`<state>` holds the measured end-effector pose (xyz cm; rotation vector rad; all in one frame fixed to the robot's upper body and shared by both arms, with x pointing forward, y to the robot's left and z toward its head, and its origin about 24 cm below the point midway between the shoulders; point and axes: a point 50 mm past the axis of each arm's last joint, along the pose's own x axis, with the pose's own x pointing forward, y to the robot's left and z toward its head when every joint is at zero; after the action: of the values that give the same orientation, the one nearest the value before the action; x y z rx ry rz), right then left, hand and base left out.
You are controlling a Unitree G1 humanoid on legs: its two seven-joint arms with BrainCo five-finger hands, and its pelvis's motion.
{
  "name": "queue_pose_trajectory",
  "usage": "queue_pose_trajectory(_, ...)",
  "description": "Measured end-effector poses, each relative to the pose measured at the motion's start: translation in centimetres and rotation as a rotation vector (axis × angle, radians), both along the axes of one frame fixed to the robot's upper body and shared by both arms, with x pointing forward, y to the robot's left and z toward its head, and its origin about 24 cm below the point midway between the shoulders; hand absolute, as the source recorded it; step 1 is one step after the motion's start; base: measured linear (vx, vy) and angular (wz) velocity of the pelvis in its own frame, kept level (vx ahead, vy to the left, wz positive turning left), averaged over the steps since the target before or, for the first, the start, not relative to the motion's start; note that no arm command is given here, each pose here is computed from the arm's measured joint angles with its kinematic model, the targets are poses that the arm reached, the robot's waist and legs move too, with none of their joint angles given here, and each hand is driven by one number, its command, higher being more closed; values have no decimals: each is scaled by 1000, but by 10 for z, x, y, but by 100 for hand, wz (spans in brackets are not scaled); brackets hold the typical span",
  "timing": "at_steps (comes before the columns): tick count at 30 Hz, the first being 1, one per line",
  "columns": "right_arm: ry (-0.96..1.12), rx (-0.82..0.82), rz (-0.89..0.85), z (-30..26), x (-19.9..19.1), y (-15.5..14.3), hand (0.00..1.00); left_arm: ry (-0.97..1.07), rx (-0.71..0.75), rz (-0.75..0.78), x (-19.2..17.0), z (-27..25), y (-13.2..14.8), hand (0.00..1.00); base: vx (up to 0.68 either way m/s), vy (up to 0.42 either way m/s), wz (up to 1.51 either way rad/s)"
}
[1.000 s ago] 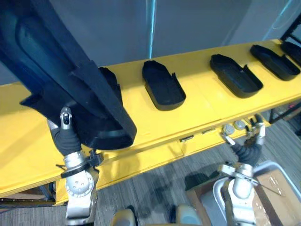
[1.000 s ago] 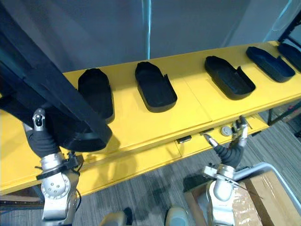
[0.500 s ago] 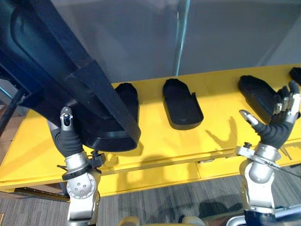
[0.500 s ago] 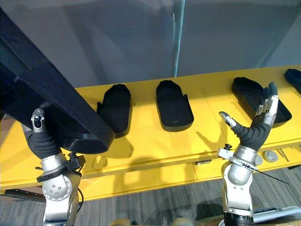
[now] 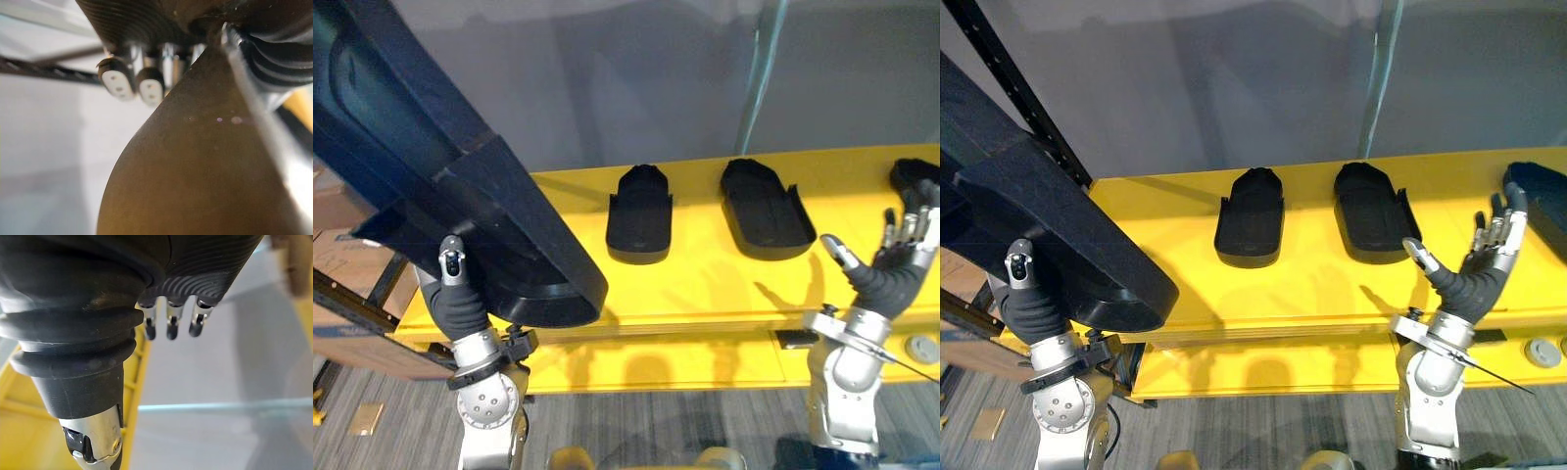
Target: Walk over and take plastic housings, then place them on the shelf
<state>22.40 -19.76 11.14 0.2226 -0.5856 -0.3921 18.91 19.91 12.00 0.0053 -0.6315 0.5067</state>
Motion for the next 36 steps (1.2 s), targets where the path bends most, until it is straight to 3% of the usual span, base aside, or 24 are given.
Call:
queue_pose_trajectory(3, 22, -24, 65, -6, 3, 21, 0, -18, 73, -15, 6, 6, 0, 100, -46, 360, -8)
queue_pose_trajectory(8, 0, -51, 54, -5, -3, 20, 0, -40, 302, -99, 33, 30, -4, 100, 55, 140, 23)
queue_pose_trajectory(14, -39, -158, 42, 10, -6, 15, 0, 158, 346, -143, 50, 14, -10, 100, 58, -75, 6)
queue_pose_trajectory(22, -54, -230, 39, 26, -9, 2, 0, 283, 345, -63, 50, 1, 2, 100, -4, -41, -26)
queue_pose_trajectory(25, -36, -246, 56, 26, -11, 2, 0, 390, 370, 66, 59, -8, 30, 100, -87, 14, -24)
queue_pose_trajectory(27, -10, -261, 51, 23, -13, -2, 0, 561, 443, 204, 67, -18, 65, 100, -93, -9, -9)
queue_pose_trajectory(30, 22, -285, 27, 21, -16, -12, 0, 740, 408, 344, 72, -27, 109, 100, -27, 5, -25)
queue_pose_trajectory(36, 61, -346, 116, 18, -17, -8, 0, 906, 327, 393, 78, -31, 156, 100, 23, 3, -6)
